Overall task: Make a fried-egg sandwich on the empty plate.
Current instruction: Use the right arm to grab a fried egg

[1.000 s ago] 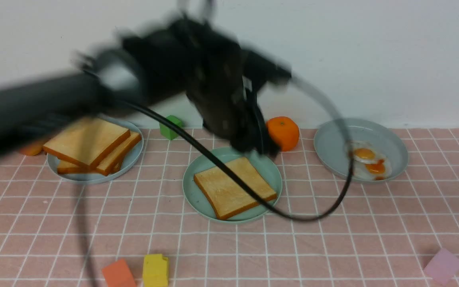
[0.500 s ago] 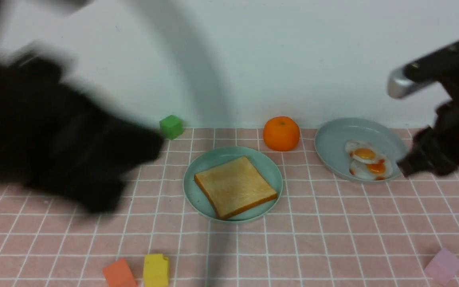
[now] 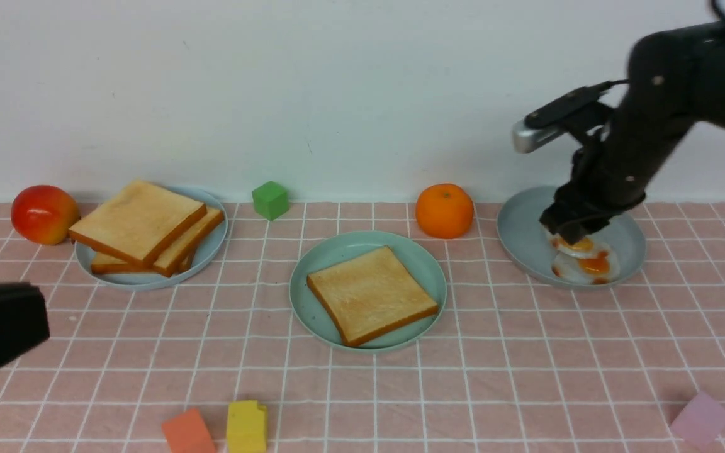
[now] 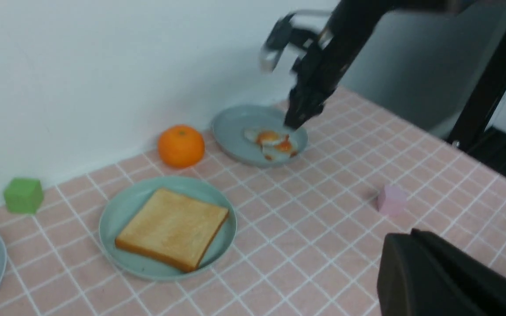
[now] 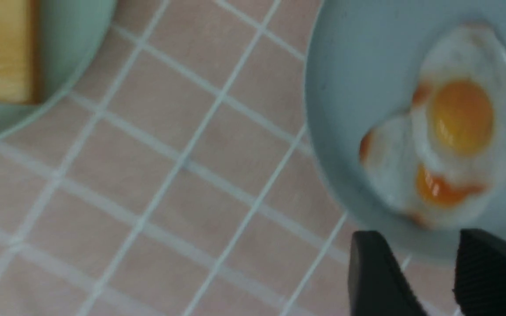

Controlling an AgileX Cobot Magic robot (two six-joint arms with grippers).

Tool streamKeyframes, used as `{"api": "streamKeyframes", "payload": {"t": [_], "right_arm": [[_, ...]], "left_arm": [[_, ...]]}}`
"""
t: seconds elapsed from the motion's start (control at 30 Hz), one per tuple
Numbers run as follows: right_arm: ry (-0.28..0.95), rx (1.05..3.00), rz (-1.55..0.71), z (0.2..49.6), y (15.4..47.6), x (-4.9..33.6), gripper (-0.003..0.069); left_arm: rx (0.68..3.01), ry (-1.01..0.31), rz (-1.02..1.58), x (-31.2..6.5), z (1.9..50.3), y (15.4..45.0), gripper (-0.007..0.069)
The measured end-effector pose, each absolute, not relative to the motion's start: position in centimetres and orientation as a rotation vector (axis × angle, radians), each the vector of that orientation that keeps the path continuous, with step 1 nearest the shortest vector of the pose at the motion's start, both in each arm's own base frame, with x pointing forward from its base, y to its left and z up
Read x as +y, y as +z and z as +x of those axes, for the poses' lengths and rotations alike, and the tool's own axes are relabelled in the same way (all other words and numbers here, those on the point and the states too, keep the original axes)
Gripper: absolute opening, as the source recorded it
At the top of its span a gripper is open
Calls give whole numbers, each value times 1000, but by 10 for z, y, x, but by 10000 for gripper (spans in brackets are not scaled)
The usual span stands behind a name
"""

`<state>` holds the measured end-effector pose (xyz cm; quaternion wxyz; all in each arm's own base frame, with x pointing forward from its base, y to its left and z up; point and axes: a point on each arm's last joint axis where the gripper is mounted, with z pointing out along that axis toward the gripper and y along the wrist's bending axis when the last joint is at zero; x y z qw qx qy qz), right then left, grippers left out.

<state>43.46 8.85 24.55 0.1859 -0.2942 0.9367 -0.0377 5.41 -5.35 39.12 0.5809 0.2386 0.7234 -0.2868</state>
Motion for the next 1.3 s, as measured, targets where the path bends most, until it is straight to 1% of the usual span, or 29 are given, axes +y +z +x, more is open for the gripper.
{"api": "streamKeyframes", "payload": {"t": [0.17, 0.23, 0.37, 0.5, 0.63, 0.73, 0.8, 0.83, 0.9, 0.97, 1.03, 1.17, 1.27, 1.3], "right_arm": [[-206, 2617, -894, 456, 216, 87, 375], [-228, 2595, -905, 462, 206, 88, 383], [-229, 2581, -911, 470, 189, 89, 382], [-233, 2587, -921, 472, 178, 90, 375], [-281, 2590, -958, 475, 169, 87, 342], [-296, 2587, -967, 475, 169, 87, 311], [-310, 2578, -974, 476, 169, 86, 260], [-318, 2575, -978, 476, 169, 86, 248], [-330, 2567, -984, 477, 170, 85, 227], [-341, 2559, -989, 477, 170, 85, 223], [-351, 2554, -995, 478, 170, 84, 227], [-352, 2553, -995, 478, 170, 84, 273], [-353, 2553, -996, 478, 170, 84, 318], [-357, 2553, -994, 478, 170, 84, 344]], "left_arm": [[1669, -677, 550, -54, 55, 393, -13], [1666, -678, 548, -54, 55, 394, -13], [1666, -678, 548, -54, 55, 394, -13], [1666, -678, 548, -54, 55, 394, -13], [1665, -679, 547, -54, 55, 394, -13], [1665, -680, 546, -54, 55, 394, -13], [1665, -680, 546, -54, 55, 394, -13], [1665, -680, 546, -54, 55, 394, -13], [1665, -680, 546, -54, 55, 394, -13], [1665, -680, 546, -54, 55, 394, -13], [1665, -679, 546, -54, 55, 394, -13], [1664, -675, 547, -54, 55, 394, -13], [1664, -674, 548, -54, 55, 394, -13], [1664, -673, 548, -54, 55, 394, -13]]}}
